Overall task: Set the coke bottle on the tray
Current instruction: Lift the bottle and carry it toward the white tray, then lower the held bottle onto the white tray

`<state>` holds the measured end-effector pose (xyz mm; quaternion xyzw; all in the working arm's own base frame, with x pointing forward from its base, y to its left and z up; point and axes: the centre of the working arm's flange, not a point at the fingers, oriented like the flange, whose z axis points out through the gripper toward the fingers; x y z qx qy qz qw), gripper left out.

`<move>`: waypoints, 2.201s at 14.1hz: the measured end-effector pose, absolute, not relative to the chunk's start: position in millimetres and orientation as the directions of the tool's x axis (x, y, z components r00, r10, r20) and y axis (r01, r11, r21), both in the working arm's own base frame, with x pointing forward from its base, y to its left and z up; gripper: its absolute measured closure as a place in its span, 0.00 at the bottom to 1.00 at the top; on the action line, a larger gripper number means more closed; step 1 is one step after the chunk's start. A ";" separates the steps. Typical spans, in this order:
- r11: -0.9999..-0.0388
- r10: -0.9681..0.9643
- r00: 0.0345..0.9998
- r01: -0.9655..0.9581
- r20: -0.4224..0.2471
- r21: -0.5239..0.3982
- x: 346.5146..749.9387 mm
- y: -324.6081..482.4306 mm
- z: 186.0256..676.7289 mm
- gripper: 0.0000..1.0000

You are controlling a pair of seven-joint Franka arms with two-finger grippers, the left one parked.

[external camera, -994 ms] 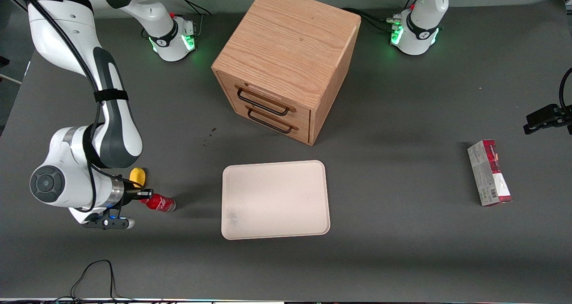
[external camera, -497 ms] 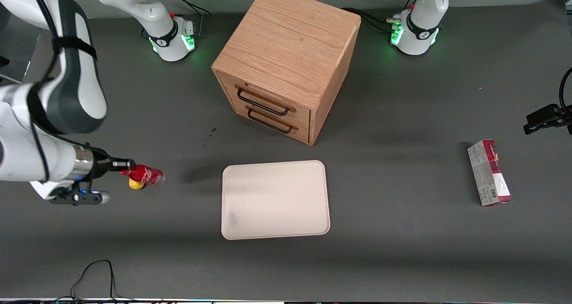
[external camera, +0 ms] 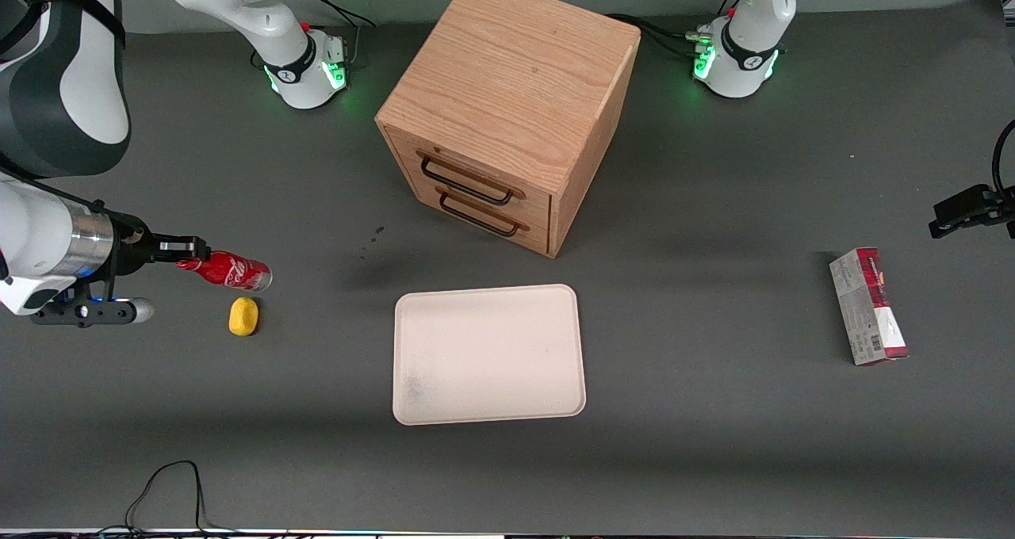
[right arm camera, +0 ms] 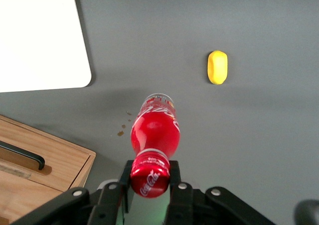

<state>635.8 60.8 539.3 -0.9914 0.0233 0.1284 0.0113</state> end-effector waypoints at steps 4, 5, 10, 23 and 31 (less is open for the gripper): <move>-0.993 -0.118 0.966 -0.119 -0.232 0.009 648.5 97.3 537.7 0.70; -0.991 -0.132 0.965 -0.133 -0.228 0.012 652.9 118.6 533.4 0.70; -0.979 -0.200 0.958 -0.206 -0.208 -0.005 676.7 195.8 493.6 0.70; -0.969 -0.247 0.967 -0.248 -0.059 -0.010 730.9 243.8 378.0 0.70; -0.961 -0.276 0.961 -0.276 -0.021 -0.015 723.8 285.8 366.7 0.70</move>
